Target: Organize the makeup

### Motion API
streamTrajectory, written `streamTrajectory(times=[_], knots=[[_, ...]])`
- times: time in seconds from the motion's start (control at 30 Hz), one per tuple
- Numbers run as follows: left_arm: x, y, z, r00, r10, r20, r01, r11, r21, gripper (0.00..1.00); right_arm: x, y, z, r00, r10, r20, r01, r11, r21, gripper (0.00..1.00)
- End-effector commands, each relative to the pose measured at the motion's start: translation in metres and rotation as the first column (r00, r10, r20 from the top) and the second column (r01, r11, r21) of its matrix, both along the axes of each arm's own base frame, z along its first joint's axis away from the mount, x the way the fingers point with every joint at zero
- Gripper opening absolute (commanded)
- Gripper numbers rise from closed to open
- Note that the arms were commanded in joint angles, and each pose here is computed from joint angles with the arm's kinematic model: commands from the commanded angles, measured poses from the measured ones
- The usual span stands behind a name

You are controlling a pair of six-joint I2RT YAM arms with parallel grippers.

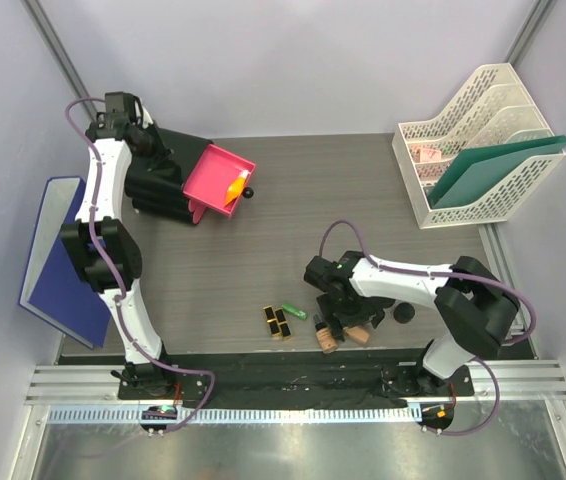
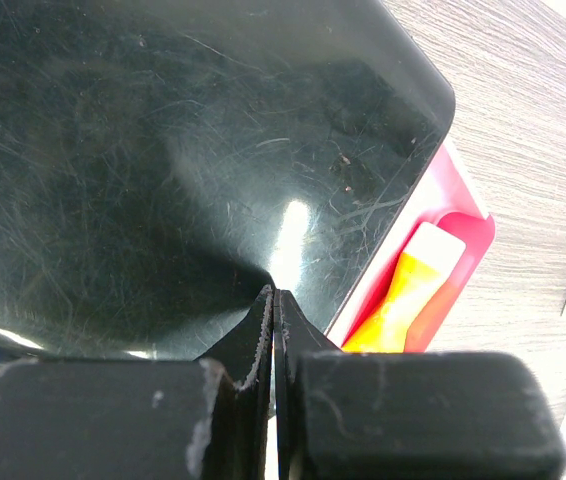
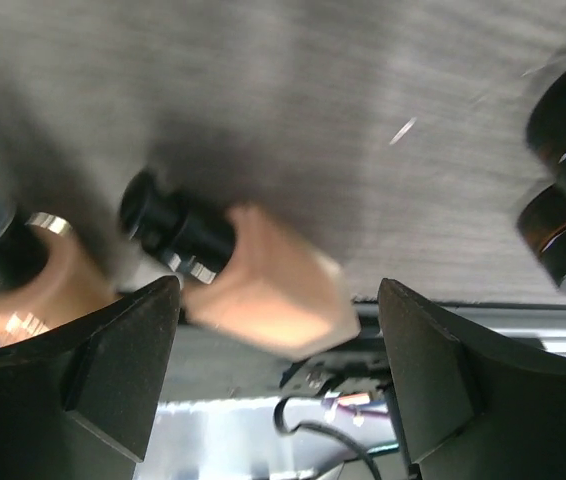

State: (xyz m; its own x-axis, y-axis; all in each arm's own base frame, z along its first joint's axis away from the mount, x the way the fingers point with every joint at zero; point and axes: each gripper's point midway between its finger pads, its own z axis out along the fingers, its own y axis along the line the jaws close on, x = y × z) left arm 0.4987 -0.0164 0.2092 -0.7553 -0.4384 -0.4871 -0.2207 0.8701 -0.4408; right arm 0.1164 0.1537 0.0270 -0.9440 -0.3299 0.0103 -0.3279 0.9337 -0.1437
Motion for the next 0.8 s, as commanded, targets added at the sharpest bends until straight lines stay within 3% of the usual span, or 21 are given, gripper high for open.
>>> streamTrajectory(times=[0.0, 0.03, 0.1, 0.13, 0.4, 0.7, 0.77], knots=[[-0.025, 0.008, -0.035, 0.990, -0.004, -0.143, 0.008, 1.000, 0.029, 0.00, 0.017, -0.008, -0.008, 0.996, -0.007, 0.093, 0.013, 0.998, -0.062, 0.72], [-0.025, 0.007, -0.035, 0.989, -0.006, -0.145, 0.010, 1.000, 0.027, 0.00, 0.018, -0.007, -0.009, 0.995, -0.001, 0.098, 0.007, 0.998, -0.060, 0.56], [-0.025, 0.007, -0.034, 0.990, -0.007, -0.142, 0.010, 1.000, 0.024, 0.00, 0.022, -0.004, -0.009, 0.993, -0.007, 0.115, 0.013, 0.998, -0.056, 0.09], [-0.024, 0.007, -0.034, 0.990, -0.005, -0.142, 0.009, 1.000, 0.024, 0.00, 0.023, -0.003, -0.009, 0.993, -0.005, 0.118, 0.012, 0.998, -0.054, 0.04], [-0.026, 0.007, -0.034, 0.989, -0.009, -0.145, 0.013, 1.000, 0.025, 0.00, 0.063, 0.021, 0.026, 0.965, 0.021, 0.260, -0.018, 1.000, -0.015, 0.01], [-0.027, 0.006, -0.032, 0.989, -0.011, -0.145, 0.015, 1.000, 0.025, 0.00, 0.158, 0.117, 0.144, 0.868, 0.049, 0.494, -0.135, 0.981, 0.140, 0.01], [-0.028, 0.006, -0.032, 0.989, -0.010, -0.145, 0.014, 1.000, 0.024, 0.00, 0.175, 0.134, 0.151, 0.855, 0.081, 0.512, -0.173, 0.976, 0.136, 0.01]])
